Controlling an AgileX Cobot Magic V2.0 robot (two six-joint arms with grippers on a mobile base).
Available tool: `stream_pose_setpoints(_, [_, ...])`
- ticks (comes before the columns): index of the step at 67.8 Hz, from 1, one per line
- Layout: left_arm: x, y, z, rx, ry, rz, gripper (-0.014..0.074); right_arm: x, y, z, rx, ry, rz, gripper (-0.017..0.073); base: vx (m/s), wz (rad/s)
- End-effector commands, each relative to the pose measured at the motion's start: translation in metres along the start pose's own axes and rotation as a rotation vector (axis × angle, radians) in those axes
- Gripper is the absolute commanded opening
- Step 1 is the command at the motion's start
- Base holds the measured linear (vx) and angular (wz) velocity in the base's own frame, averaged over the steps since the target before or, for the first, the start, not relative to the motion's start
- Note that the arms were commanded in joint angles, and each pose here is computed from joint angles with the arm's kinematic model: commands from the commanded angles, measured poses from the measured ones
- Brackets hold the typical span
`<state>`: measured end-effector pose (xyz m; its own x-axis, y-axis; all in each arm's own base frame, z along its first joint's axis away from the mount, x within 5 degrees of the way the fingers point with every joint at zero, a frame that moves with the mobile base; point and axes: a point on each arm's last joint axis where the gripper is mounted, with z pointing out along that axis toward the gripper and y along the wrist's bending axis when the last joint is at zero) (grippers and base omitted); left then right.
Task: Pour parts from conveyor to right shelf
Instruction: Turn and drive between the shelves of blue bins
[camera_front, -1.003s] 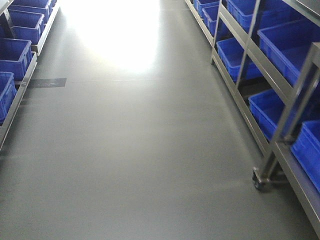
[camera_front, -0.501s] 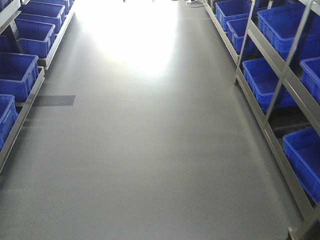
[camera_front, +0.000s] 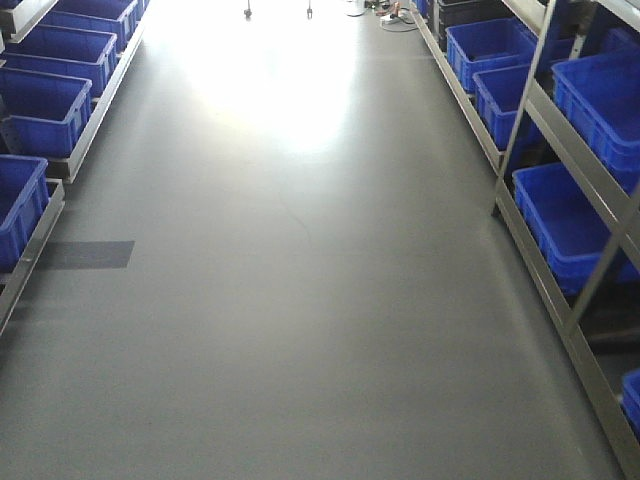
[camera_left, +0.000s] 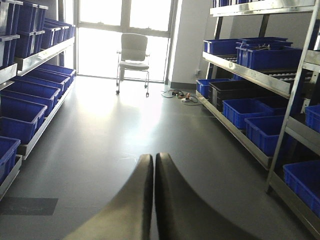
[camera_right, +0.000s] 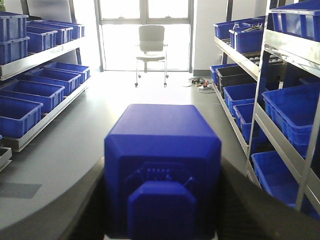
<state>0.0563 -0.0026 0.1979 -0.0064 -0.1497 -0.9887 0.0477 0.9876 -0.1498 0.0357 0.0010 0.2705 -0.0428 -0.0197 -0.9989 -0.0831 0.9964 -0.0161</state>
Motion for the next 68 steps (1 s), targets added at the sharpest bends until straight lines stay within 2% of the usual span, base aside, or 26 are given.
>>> stream_pose_setpoints(1, [0.0001,-0.0004,0.0002,0.015,-0.059,-0.013,-0.0006,-0.0147,-0.0001,-0.0013,0.003,-0.091,-0.013,-0.0004,0.65,0.06])
stream_pose_setpoints(68, [0.0001,-0.0004,0.0002,0.015,-0.059,-0.013,-0.0006,-0.0147,-0.0001,-0.0013,0.003,-0.091,-0.013,-0.0004,0.61,0.11])
